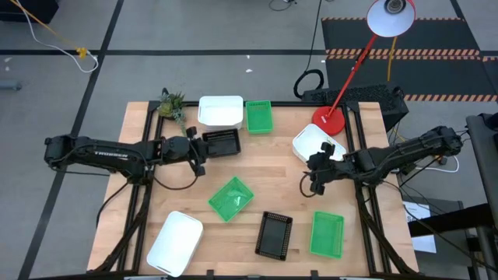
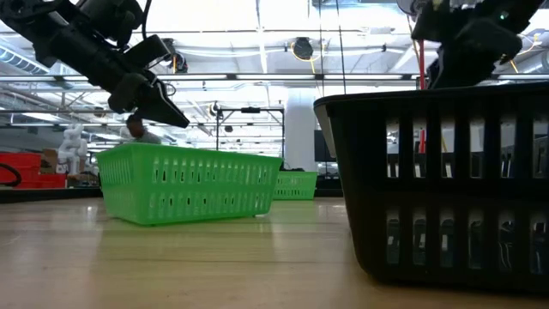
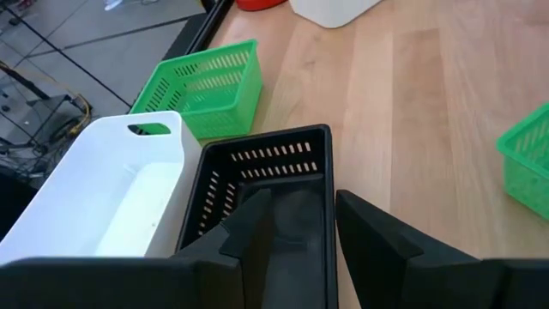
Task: Stack baskets by color
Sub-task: Stack the top right white bin on top of the top left white bin
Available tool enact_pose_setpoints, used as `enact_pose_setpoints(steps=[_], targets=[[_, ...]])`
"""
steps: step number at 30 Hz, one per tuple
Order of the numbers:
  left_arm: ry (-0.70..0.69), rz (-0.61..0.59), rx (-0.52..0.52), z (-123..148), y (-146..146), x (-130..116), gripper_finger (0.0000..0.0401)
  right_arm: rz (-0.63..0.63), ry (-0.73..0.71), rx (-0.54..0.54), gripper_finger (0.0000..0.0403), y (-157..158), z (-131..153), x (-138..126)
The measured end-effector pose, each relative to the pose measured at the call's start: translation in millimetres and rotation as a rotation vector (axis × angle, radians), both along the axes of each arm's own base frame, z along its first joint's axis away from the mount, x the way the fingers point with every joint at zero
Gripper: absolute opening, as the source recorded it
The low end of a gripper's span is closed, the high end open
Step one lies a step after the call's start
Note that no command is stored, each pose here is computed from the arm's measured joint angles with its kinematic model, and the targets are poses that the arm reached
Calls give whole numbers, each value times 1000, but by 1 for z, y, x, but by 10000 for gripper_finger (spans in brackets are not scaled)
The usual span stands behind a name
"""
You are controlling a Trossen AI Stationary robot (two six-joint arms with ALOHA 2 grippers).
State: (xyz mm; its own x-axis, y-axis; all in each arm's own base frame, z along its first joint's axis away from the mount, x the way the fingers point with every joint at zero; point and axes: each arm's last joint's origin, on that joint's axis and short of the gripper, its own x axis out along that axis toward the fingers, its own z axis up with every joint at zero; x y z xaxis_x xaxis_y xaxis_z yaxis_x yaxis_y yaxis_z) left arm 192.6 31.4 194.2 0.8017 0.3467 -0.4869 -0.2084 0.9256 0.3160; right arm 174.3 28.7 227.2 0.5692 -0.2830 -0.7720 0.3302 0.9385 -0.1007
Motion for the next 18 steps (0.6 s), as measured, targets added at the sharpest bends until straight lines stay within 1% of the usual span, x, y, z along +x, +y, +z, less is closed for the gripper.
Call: enact_pose_setpoints(steps=[6, 9, 13, 15, 18], targets=[[-2, 2, -5, 0, 0, 0, 133, -95, 134, 3, 180, -9, -7, -12], [-2, 2, -6, 0, 0, 0, 133, -101, 199, -10, 180, -10, -10, -18], [-3, 2, -7, 0, 0, 0, 134, -121, 227, -3, 180, -11, -11, -21], [-3, 2, -7, 0, 0, 0, 133, -111, 238, 20, 180, -10, -13, -21], [-4, -10, -14, 0, 0, 0, 134, -85, 284, 59, 180, -9, -23, -25]])
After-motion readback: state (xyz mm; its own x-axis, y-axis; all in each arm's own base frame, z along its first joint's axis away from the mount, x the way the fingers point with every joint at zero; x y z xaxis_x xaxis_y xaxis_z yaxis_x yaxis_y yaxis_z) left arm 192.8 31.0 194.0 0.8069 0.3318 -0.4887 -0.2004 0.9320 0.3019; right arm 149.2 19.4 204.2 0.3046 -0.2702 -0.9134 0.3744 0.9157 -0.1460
